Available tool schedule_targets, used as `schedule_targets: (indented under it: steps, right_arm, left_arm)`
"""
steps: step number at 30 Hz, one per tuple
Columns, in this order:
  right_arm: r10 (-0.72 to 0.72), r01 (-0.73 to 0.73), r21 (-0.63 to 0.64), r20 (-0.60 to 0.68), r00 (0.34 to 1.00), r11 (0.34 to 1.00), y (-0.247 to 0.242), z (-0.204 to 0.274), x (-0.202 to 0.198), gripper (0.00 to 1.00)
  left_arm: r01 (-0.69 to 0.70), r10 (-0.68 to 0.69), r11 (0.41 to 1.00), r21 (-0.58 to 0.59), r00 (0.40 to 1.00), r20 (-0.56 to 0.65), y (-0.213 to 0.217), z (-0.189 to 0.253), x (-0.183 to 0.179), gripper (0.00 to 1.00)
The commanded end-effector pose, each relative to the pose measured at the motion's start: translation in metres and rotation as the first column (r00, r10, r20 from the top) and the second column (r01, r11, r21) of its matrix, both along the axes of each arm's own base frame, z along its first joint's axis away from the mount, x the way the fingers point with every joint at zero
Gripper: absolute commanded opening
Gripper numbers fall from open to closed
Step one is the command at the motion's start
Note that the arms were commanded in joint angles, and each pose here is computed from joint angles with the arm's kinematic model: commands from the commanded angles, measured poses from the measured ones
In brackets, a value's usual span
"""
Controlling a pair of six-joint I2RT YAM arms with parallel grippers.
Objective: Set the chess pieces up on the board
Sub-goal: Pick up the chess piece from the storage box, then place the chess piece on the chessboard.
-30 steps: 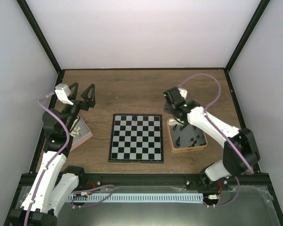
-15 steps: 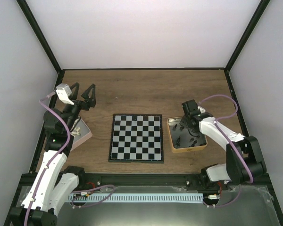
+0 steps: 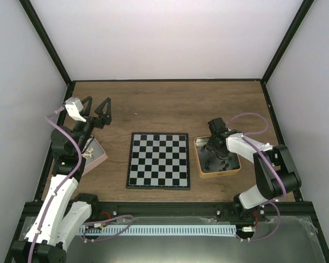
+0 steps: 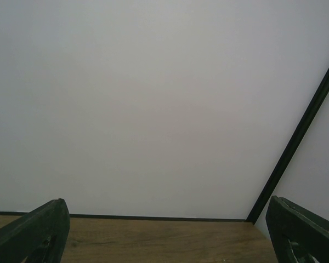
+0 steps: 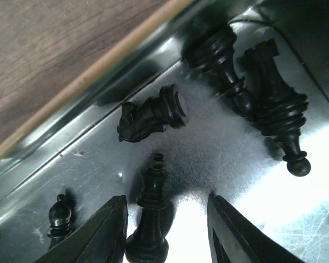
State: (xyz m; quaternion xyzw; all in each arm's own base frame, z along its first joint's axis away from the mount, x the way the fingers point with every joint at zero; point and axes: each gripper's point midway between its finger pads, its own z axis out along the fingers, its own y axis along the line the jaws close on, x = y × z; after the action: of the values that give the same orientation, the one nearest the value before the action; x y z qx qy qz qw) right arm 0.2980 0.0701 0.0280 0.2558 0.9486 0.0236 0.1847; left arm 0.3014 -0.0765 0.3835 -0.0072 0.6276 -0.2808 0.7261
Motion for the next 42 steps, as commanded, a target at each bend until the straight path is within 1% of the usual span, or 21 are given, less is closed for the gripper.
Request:
schedule_targets:
  steps: [1, 4, 7, 14, 16, 19, 23, 25, 27, 28, 30, 32, 34, 35, 37, 38, 40, 42]
  right_arm:
    - [0.022, -0.022, 0.006, 0.002, 1.0, 1.0, 0.004, 0.0, 0.007, 0.41]
    - [0.039, -0.039, 0.008, -0.022, 0.999, 0.999, 0.006, -0.003, 0.004, 0.4]
    - [0.051, -0.052, -0.002, -0.05, 0.997, 0.999, 0.007, -0.006, -0.002, 0.36]
    - [0.095, -0.099, -0.033, -0.105, 0.99, 0.995, 0.012, -0.012, -0.019, 0.34]
    - [0.097, -0.101, -0.039, -0.107, 0.99, 0.994, 0.011, -0.013, -0.021, 0.31]
    - [0.102, -0.106, -0.04, -0.089, 0.991, 0.994, 0.012, -0.012, -0.019, 0.23]
    - [0.108, -0.109, -0.056, -0.031, 0.994, 0.992, 0.011, -0.003, -0.008, 0.17]
    - [0.124, -0.124, -0.04, 0.017, 0.992, 0.992, 0.016, 0.007, 0.0, 0.16]
    - [0.152, -0.151, -0.019, 0.086, 0.985, 0.988, 0.024, 0.024, 0.009, 0.16]
    - [0.174, -0.174, -0.009, 0.126, 0.977, 0.985, 0.03, 0.034, 0.012, 0.16]
    - [0.222, -0.229, 0.012, 0.203, 0.954, 0.973, 0.044, 0.056, 0.017, 0.16]
    - [0.28, -0.302, 0.034, 0.287, 0.916, 0.953, 0.06, 0.079, 0.018, 0.16]
    - [0.327, -0.381, 0.074, 0.38, 0.865, 0.922, 0.078, 0.107, 0.014, 0.16]
    - [0.349, -0.427, 0.093, 0.437, 0.829, 0.899, 0.088, 0.121, 0.013, 0.16]
    - [0.403, -0.553, 0.143, 0.54, 0.739, 0.821, 0.112, 0.147, 0.002, 0.16]
    - [0.435, -0.627, 0.154, 0.594, 0.676, 0.764, 0.125, 0.159, -0.004, 0.16]
    - [0.474, -0.763, 0.175, 0.692, 0.545, 0.622, 0.149, 0.184, -0.024, 0.15]
    - [0.484, -0.875, 0.183, 0.773, 0.41, 0.449, 0.169, 0.208, -0.049, 0.15]
  left_arm:
    - [-0.004, 0.004, 1.0, -0.009, 1.0, 0.024, 0.002, 0.002, -0.001, 1.0]
    - [-0.001, 0.002, 1.0, -0.012, 1.0, 0.023, 0.001, 0.0, 0.0, 1.0]
    - [0.0, 0.001, 1.0, -0.006, 1.0, 0.014, 0.001, -0.002, 0.003, 1.0]
    - [-0.039, 0.039, 0.999, 0.014, 0.999, -0.014, 0.006, -0.005, 0.01, 1.0]
    - [-0.05, 0.051, 0.999, 0.011, 0.998, -0.025, 0.008, -0.003, 0.011, 1.0]
    - [-0.054, 0.056, 0.998, 0.016, 0.993, -0.101, 0.008, -0.014, 0.024, 1.0]
    - [-0.028, 0.026, 1.0, -0.006, 0.985, -0.171, 0.003, -0.023, 0.032, 1.0]
    - [-0.006, 0.003, 1.0, -0.013, 0.977, -0.212, -0.001, -0.03, 0.033, 1.0]
    - [0.024, -0.018, 1.0, 0.015, 0.947, -0.32, -0.007, -0.048, 0.04, 1.0]
    - [0.043, -0.033, 0.999, 0.018, 0.928, -0.371, -0.01, -0.051, 0.042, 1.0]
    - [0.127, -0.112, 0.992, 0.0, 0.874, -0.474, -0.025, -0.069, 0.043, 1.0]
    - [0.225, -0.218, 0.973, -0.055, 0.814, -0.538, -0.042, -0.084, 0.037, 1.0]
    - [0.315, -0.328, 0.941, -0.124, 0.753, -0.57, -0.061, -0.094, 0.025, 1.0]
    - [0.349, -0.37, 0.924, -0.153, 0.726, -0.579, -0.071, -0.097, 0.019, 0.98]
    - [0.385, -0.42, 0.903, -0.193, 0.686, -0.594, -0.088, -0.103, 0.007, 0.96]
    - [0.399, -0.438, 0.893, -0.208, 0.67, -0.599, -0.097, -0.104, 0.001, 0.95]
    - [0.43, -0.489, 0.866, -0.254, 0.627, -0.606, -0.117, -0.106, -0.013, 0.94]
    - [0.461, -0.562, 0.822, -0.335, 0.562, -0.607, -0.137, -0.105, -0.027, 0.91]
